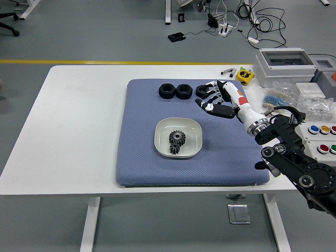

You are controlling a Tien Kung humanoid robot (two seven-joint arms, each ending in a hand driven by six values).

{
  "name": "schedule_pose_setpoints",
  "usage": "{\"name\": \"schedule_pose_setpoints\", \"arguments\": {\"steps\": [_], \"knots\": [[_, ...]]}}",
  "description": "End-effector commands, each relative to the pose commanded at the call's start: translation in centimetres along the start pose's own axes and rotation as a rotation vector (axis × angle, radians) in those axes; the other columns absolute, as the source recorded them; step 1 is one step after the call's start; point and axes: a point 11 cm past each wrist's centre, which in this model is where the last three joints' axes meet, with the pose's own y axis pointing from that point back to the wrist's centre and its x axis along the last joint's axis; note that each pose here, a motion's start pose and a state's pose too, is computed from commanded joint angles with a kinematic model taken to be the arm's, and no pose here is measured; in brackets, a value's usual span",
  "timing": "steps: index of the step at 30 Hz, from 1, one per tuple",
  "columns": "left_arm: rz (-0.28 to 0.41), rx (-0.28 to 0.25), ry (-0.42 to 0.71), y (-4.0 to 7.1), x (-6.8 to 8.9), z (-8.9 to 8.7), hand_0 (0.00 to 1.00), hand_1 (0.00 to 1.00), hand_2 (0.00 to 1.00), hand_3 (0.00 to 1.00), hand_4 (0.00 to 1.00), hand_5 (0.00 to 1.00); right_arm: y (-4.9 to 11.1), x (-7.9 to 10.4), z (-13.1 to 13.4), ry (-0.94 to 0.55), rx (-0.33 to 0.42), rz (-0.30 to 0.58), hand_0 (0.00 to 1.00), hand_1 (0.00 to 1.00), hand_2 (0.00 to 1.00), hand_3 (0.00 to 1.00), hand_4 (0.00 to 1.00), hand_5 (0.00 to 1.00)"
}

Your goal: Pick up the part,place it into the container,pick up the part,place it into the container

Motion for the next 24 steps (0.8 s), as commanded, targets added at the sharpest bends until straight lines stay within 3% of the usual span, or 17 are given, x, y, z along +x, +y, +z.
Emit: {"name": "schedule_pose_setpoints", "arguments": {"steps": [3,4,9,10,15,16,21,22,24], "knots": [[-0.001,0.001,0.001,0.0,0.0,0.0,0.584,0.614,0.765,0.681,0.677,0.615,0.3,1.0,0.5,-0.142,-0.024,0.032,0.536,0.641,0.731,0.657,0.918,0.407],[-0.001,0.001,0.001,0.0,0.0,0.0,0.584,0.614,0.766,0.681,0.676,0.617,0.4,1.4,0.7,-0.186,-0.032,0.046,0.625,0.686,0.763,0.672,0.945,0.451],[-0.001,0.002,0.002,0.0,-0.1,-0.1,0.584,0.614,0.766,0.681,0.676,0.617,1.0,3.1,2.0,-0.352,-0.060,0.112,0.625,0.686,0.763,0.672,0.945,0.451],[-0.001,0.001,0.002,0.0,-0.1,-0.1,0.585,0.615,0.766,0.680,0.675,0.616,1.2,3.5,2.2,-0.376,-0.062,0.125,0.772,0.775,0.811,0.696,0.983,0.512],[-0.001,0.001,0.003,0.0,-0.1,-0.1,0.585,0.615,0.766,0.680,0.675,0.616,1.9,4.5,3.2,-0.540,-0.063,0.160,0.772,0.775,0.811,0.696,0.983,0.512],[-0.001,0.001,0.002,0.0,-0.1,-0.1,0.584,0.615,0.766,0.678,0.675,0.620,2.0,4.6,3.3,-0.576,-0.062,0.163,0.824,0.810,0.833,0.810,0.998,0.632],[-0.001,0.000,0.001,0.0,-0.2,-0.1,0.584,0.615,0.766,0.678,0.675,0.620,2.7,5.6,3.8,-0.725,-0.040,0.186,0.824,0.810,0.833,0.810,0.998,0.632],[-0.002,0.000,0.002,0.0,-0.2,-0.1,0.583,0.618,0.765,0.677,0.675,0.624,2.8,5.8,3.8,-0.743,-0.036,0.189,0.840,0.813,0.835,0.829,0.998,0.709],[-0.005,-0.003,0.002,0.0,-0.3,0.0,0.583,0.618,0.765,0.677,0.675,0.624,3.0,6.1,3.8,-0.779,-0.026,0.193,0.840,0.813,0.835,0.829,0.998,0.709]]}}
